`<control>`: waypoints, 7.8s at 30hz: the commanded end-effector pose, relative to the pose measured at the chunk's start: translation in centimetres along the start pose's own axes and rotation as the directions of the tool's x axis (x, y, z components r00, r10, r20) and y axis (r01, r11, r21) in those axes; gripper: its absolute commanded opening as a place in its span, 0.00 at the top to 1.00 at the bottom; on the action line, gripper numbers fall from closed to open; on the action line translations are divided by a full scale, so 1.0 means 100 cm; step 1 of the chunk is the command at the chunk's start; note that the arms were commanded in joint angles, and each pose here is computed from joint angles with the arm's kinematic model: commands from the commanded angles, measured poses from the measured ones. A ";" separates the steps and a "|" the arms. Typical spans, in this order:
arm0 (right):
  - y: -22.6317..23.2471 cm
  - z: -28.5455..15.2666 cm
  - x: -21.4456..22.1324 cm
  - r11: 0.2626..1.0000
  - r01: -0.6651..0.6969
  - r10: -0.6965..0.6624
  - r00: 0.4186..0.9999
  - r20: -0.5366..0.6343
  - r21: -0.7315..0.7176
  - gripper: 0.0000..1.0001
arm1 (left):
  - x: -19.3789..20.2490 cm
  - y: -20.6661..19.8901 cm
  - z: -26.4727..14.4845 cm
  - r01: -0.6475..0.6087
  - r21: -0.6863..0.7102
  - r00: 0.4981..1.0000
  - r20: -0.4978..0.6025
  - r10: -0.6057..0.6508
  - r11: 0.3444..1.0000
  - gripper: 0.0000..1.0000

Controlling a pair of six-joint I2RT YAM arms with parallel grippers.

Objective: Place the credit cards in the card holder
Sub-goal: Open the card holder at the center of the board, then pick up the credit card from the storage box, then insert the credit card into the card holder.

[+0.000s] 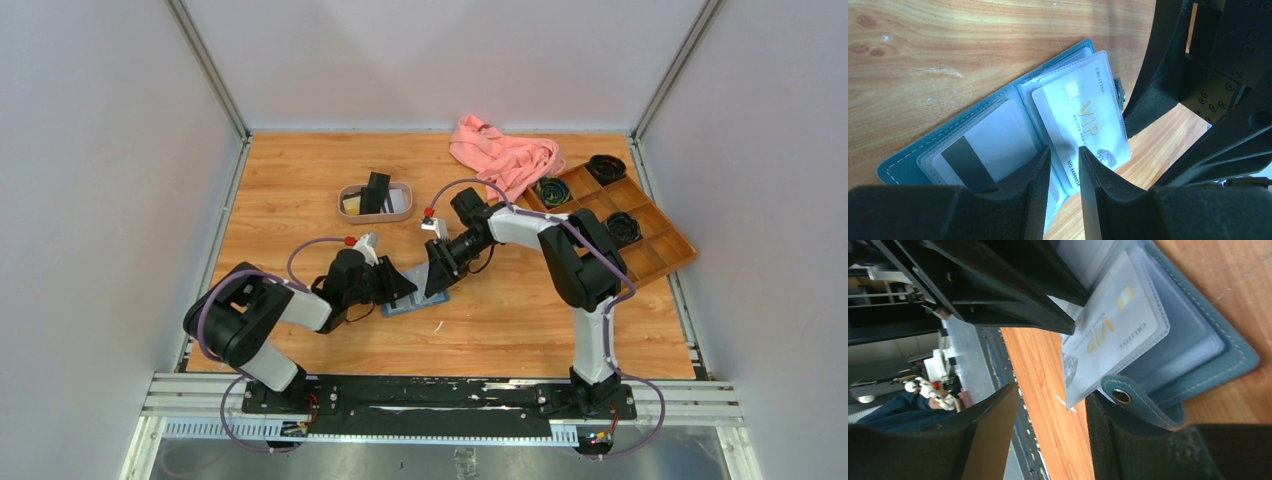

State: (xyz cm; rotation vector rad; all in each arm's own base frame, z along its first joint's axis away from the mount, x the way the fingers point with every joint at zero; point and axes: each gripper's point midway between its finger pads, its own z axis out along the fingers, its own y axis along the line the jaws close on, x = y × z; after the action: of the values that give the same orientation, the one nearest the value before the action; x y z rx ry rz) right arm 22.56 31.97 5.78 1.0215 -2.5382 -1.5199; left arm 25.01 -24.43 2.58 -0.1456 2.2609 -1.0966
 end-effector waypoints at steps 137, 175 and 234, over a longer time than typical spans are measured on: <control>0.020 -0.117 -0.021 0.870 0.469 -0.487 0.865 0.117 0.153 0.48 | -0.303 0.088 0.078 -0.209 0.321 0.949 -0.161 0.271 0.924 0.43; 0.019 -0.118 -0.020 0.871 0.467 -0.485 0.868 0.110 0.155 0.48 | -0.325 0.050 0.071 -0.178 0.450 0.971 -0.062 0.230 0.875 1.00; 0.120 -0.134 0.026 0.790 0.613 -0.548 0.695 0.465 0.014 0.16 | -0.077 -0.158 -0.154 -0.329 0.412 0.886 0.446 0.126 0.850 1.00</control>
State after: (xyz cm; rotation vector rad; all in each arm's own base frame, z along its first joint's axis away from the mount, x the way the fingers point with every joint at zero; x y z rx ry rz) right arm 18.88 23.80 21.15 1.8516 -2.4868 -2.1995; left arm 19.85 -21.62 24.49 0.1862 1.6319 -1.2936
